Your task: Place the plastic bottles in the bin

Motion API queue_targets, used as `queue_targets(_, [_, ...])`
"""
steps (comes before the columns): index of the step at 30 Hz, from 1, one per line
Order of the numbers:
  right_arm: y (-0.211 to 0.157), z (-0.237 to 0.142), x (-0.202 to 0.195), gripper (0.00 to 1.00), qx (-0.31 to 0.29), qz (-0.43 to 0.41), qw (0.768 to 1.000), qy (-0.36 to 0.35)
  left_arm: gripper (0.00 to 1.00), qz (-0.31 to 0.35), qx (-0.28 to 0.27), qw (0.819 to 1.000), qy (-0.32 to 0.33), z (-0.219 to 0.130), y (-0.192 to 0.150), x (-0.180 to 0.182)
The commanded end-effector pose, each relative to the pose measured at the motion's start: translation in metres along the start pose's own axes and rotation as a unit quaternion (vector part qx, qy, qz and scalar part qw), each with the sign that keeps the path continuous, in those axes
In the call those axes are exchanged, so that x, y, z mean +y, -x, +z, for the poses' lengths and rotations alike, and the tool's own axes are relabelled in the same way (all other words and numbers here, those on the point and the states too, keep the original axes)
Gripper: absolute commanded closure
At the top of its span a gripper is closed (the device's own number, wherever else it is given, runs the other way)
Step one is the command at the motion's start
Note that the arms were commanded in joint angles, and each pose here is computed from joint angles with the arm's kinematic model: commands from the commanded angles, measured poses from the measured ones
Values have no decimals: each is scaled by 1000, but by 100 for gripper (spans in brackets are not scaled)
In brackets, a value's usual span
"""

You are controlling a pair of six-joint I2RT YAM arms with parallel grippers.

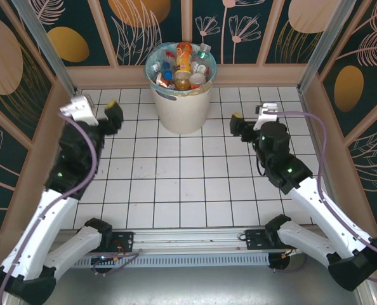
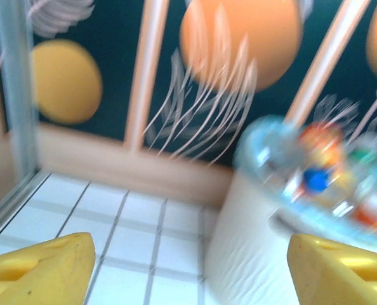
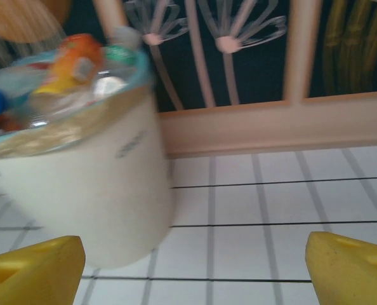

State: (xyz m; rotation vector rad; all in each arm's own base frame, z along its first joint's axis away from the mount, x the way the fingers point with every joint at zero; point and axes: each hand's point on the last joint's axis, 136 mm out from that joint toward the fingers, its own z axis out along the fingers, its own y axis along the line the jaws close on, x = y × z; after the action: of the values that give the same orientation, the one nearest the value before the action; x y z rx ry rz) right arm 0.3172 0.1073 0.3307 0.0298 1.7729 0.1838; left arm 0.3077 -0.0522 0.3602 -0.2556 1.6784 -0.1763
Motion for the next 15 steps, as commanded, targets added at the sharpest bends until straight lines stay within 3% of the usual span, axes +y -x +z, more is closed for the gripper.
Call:
queue_targets(1, [-11,13,-48,8,-10,13,996,-92,16,16,-12,996,84,0,-49,45])
queue_targets(5, [-47,30,-84,8,-38,31,991,-124,5,15,-20,985,169,-1,-110,93])
queue_targets(9, [-92,48,-107,8,-18,38,989,-145,2,32,-41,973,226,-8,-140,123])
queue_targets(15, [-129,66,-110,8,-20,-17,990,-141,3,70,-61,972,214,-11,-166,139])
